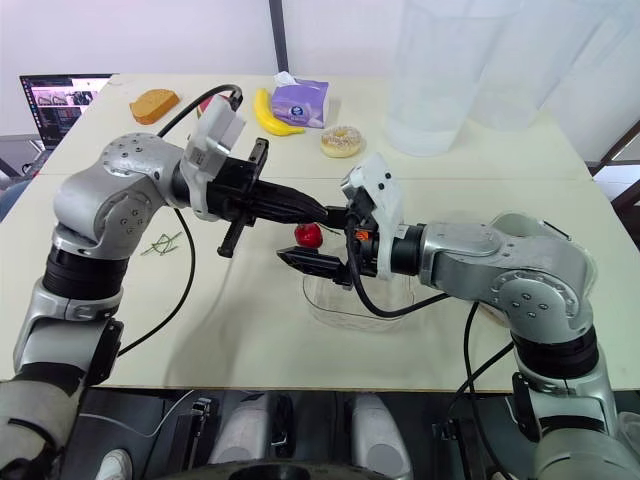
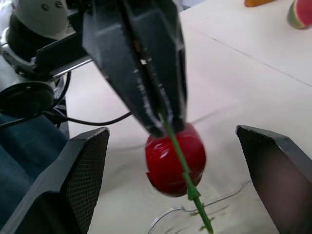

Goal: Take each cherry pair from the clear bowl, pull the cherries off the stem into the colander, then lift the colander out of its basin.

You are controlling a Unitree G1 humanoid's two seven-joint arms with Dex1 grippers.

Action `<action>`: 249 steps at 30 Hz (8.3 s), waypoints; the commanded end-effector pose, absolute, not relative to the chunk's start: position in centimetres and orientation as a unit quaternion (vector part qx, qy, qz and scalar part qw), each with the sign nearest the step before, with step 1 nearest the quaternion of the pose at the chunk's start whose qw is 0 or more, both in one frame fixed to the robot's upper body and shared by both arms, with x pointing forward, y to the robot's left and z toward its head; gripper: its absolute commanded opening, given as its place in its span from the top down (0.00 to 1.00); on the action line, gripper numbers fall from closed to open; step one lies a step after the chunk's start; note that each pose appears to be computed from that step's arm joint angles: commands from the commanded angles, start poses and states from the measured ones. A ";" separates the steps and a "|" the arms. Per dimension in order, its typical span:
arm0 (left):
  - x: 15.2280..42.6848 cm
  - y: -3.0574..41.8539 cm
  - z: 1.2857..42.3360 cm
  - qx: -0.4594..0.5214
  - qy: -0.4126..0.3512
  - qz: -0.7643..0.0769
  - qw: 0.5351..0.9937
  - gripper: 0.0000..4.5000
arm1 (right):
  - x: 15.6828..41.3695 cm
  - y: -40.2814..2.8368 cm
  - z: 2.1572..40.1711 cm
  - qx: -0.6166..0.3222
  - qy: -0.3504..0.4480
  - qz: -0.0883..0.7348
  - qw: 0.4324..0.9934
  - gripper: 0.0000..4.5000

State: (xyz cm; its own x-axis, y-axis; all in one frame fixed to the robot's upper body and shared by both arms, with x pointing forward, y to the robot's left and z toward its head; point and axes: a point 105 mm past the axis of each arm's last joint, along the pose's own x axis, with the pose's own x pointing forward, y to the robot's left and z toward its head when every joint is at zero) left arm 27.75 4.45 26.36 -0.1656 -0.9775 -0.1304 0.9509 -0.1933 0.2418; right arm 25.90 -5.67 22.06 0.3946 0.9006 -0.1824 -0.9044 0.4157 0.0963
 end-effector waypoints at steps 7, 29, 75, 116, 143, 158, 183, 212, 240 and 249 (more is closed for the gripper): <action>27.0 4.4 27.2 0.141 -0.069 -0.761 0.629 1.00 | 25.5 -5.4 23.5 -0.005 0.070 0.551 0.831 0.66; 27.1 4.5 27.8 0.128 -0.070 -0.756 0.638 1.00 | 25.5 -8.3 19.0 -0.037 0.143 0.501 0.853 0.89; 26.9 5.0 26.7 0.125 -0.058 -0.757 0.639 1.00 | 20.2 -23.1 25.4 -0.057 0.013 0.302 0.952 0.02; 33.4 28.6 15.0 0.102 0.100 -0.246 0.959 1.00 | 20.7 -13.7 21.0 -0.118 0.023 0.508 0.853 0.02; 25.5 18.1 22.7 0.118 0.062 -0.584 0.800 0.01 | 20.1 -23.6 21.3 -0.095 0.063 0.317 0.942 0.00; 24.1 16.5 20.7 0.143 0.026 -0.607 0.781 0.01 | 17.2 -26.2 20.0 -0.108 0.094 0.260 0.955 0.00; 22.7 13.1 20.2 0.178 -0.009 -0.673 0.718 0.01 | 21.6 -28.2 18.6 -0.199 0.331 0.237 0.892 0.00; 23.6 11.8 20.3 0.147 -0.014 -0.664 0.733 0.00 | 23.3 -28.3 16.6 -0.221 0.348 0.251 0.876 0.95; 23.8 11.4 19.9 0.144 -0.009 -0.679 0.720 0.00 | 22.0 -27.6 22.0 -0.233 0.320 0.240 0.886 0.95; 23.8 11.1 20.2 0.142 -0.015 -0.682 0.718 0.00 | 22.0 -28.1 21.4 -0.225 0.327 0.238 0.887 0.95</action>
